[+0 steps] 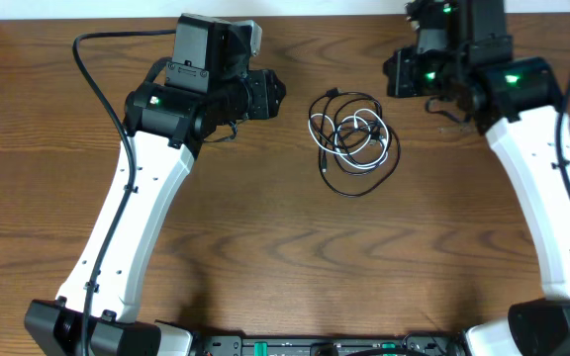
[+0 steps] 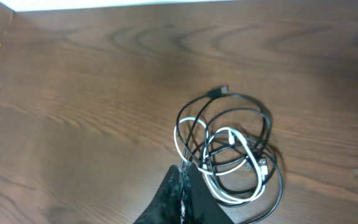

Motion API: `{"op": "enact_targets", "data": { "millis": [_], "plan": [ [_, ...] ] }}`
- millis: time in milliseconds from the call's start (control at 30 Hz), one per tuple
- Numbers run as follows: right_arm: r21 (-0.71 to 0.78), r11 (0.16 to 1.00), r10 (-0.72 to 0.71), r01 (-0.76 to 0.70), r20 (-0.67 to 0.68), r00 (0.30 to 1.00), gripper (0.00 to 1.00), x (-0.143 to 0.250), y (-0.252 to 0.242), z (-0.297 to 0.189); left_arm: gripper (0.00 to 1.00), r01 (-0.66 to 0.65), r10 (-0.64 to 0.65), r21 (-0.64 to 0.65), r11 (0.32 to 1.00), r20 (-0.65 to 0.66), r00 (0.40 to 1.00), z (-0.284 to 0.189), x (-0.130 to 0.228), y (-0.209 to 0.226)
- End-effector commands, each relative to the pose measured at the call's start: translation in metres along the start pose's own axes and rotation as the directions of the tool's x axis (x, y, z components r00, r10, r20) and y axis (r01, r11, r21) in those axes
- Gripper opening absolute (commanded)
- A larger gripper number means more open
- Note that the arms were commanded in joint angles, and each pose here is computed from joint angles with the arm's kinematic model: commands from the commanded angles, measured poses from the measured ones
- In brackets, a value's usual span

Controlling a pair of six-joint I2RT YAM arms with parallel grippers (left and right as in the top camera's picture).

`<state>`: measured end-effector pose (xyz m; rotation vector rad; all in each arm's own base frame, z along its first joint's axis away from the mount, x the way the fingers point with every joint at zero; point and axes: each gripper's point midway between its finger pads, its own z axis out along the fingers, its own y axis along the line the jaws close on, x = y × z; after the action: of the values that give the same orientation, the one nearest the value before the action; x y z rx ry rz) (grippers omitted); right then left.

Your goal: Untangle cables

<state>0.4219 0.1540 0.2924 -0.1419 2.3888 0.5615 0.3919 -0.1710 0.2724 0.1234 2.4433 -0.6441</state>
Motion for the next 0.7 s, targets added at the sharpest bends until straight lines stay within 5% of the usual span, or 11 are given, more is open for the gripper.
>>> {"op": "enact_targets", "data": {
  "millis": [0, 167, 300, 467, 667],
  "plan": [
    [0.015, 1.0, 0.002, -0.002, 0.007, 1.0, 0.08, -0.003, -0.002, -0.011, 0.49, -0.016, 0.017, 0.021, 1.0, -0.016, 1.0, 0.003, 0.004, -0.002],
    [0.069, 0.997, 0.047, -0.038, -0.132, 0.99, 0.37, 0.026, -0.022, 0.022, 0.55, -0.012, 0.013, 0.016, 1.0, -0.053, 0.999, 0.012, 0.015, 0.0],
    [0.13, 0.989, 0.095, -0.068, -0.209, 0.973, 0.51, 0.042, -0.048, 0.05, 0.58, -0.02, 0.023, 0.022, 1.0, -0.113, 0.993, 0.032, 0.031, -0.004],
    [0.178, 0.974, 0.181, -0.138, -0.254, 0.95, 0.56, 0.052, -0.085, 0.072, 0.58, -0.043, 0.049, 0.037, 0.998, -0.186, 0.981, 0.074, 0.049, -0.013],
    [0.187, 0.97, 0.203, -0.156, -0.266, 0.943, 0.54, 0.054, -0.101, 0.074, 0.53, 0.08, -0.105, -0.111, 0.991, -0.239, 0.965, 0.129, 0.067, 0.017]
  ]
}}
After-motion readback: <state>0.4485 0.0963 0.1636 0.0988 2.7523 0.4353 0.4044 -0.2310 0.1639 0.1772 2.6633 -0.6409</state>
